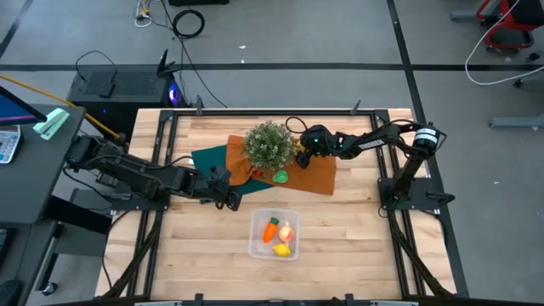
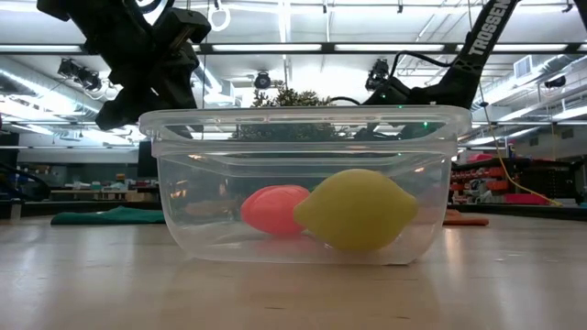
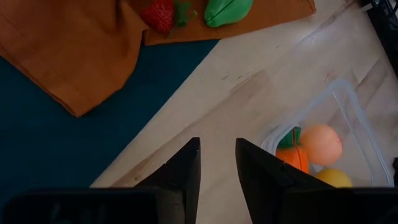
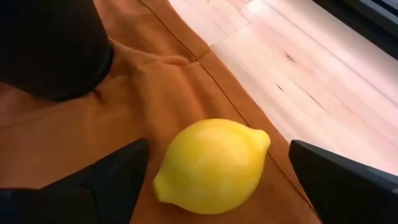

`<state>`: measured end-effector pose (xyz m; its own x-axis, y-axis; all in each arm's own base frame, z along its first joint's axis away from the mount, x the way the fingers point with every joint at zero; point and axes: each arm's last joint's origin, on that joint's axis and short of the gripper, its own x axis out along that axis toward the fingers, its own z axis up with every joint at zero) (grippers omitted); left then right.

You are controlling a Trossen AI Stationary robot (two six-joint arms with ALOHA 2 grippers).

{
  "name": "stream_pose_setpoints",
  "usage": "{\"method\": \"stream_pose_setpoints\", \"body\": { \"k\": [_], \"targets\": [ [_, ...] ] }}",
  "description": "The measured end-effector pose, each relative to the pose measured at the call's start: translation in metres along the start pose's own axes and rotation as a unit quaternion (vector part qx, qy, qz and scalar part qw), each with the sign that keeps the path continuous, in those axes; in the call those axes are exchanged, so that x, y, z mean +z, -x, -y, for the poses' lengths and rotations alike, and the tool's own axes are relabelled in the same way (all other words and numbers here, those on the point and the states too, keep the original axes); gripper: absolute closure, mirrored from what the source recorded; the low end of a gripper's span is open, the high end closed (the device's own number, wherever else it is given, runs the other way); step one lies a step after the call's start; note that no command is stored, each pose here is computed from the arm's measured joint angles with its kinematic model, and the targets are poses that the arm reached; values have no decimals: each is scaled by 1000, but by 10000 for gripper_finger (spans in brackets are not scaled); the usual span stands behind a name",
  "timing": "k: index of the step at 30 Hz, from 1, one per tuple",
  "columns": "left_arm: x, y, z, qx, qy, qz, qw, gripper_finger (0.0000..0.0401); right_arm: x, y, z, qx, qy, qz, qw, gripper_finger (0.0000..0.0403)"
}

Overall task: Pick and placing Produce into tupperware
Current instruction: Put the lemon into the transparent bin

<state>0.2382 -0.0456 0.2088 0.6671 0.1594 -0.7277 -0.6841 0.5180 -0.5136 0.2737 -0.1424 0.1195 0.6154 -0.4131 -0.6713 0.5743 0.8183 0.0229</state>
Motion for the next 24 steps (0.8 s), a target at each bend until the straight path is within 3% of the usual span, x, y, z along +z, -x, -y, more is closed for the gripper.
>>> {"method": "stream_pose_setpoints", "body": {
  "k": [6,24],
  "targets": [
    [0,0,0,0,0,0,1000,294,0,0,0,5,-10,-1,1000,67],
    [0,0,0,0,1,0,1000,294,0,0,0,-6,-13,1,1000,189]
  ]
}}
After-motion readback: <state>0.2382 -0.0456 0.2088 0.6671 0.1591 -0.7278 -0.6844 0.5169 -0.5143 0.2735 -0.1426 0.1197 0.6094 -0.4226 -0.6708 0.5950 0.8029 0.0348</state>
